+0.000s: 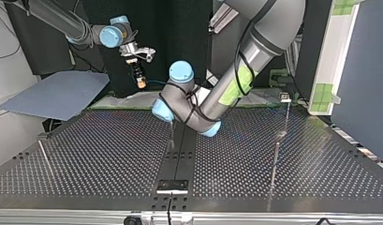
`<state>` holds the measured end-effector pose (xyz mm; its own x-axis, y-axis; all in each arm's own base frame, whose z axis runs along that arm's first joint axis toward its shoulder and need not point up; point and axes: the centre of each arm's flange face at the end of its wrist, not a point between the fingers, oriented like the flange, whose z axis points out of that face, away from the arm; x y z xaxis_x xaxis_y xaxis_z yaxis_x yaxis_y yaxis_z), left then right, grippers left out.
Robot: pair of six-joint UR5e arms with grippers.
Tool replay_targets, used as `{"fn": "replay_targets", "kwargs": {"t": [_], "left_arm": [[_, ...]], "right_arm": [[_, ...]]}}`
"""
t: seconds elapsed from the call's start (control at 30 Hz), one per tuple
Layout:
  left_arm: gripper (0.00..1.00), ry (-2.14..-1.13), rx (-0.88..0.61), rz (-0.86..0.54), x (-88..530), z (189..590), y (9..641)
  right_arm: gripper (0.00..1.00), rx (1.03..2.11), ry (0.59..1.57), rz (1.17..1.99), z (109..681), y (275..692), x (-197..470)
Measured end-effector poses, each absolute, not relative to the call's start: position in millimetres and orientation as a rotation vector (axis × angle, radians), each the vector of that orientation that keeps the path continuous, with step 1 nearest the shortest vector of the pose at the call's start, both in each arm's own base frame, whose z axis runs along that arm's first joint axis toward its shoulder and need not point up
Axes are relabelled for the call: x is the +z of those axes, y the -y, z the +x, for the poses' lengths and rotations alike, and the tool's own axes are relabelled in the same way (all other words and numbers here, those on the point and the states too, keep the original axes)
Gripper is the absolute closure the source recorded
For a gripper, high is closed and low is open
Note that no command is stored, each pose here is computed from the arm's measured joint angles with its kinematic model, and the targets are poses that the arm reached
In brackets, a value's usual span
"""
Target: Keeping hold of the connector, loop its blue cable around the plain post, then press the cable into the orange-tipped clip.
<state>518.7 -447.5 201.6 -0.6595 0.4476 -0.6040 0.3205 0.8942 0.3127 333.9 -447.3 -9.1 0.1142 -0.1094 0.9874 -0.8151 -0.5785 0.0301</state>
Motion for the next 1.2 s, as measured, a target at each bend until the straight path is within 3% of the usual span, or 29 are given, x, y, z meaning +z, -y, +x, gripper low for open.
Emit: {"fn": "replay_targets", "kwargs": {"t": [0.63, 1.2], "left_arm": [[0.00, -2.369, 0.252, 0.534, 138.8, 523.5, 441.5], [0.00, -2.363, 0.306, 0.520, 142.7, 525.9, 438.4]], "right_arm": [[1.00, 1.516, 0.894, 1.800, 336.5, 445.5, -8.9], [1.00, 1.517, 0.893, 1.800, 337.0, 446.0, -8.6]]}}
